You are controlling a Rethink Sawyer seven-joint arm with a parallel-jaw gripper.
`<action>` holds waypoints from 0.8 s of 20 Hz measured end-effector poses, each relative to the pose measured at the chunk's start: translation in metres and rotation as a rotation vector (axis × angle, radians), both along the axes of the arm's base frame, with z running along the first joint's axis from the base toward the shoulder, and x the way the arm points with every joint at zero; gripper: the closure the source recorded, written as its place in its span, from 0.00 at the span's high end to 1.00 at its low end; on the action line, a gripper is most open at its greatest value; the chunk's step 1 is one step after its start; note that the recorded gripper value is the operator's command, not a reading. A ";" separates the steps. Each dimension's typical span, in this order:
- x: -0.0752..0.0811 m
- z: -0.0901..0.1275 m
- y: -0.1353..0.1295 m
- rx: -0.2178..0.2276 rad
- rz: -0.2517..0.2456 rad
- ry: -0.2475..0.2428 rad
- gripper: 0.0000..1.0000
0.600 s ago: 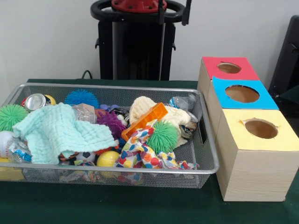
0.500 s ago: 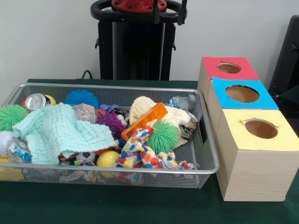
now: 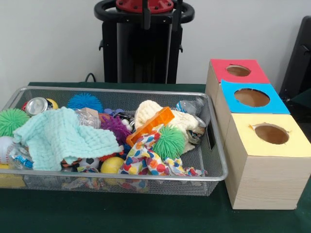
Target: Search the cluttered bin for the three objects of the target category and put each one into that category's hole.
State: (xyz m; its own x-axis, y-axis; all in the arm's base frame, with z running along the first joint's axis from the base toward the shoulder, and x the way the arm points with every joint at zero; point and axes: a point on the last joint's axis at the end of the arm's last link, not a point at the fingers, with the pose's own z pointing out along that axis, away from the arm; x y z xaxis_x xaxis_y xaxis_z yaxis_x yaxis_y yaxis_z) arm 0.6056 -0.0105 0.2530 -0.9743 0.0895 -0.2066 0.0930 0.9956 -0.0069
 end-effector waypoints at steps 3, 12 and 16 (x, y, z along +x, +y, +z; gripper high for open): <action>0.021 -0.001 -0.005 -0.001 0.008 -0.021 1.00; 0.078 -0.015 -0.022 -0.036 0.042 -0.065 1.00; 0.100 -0.019 -0.026 -0.047 0.056 -0.070 1.00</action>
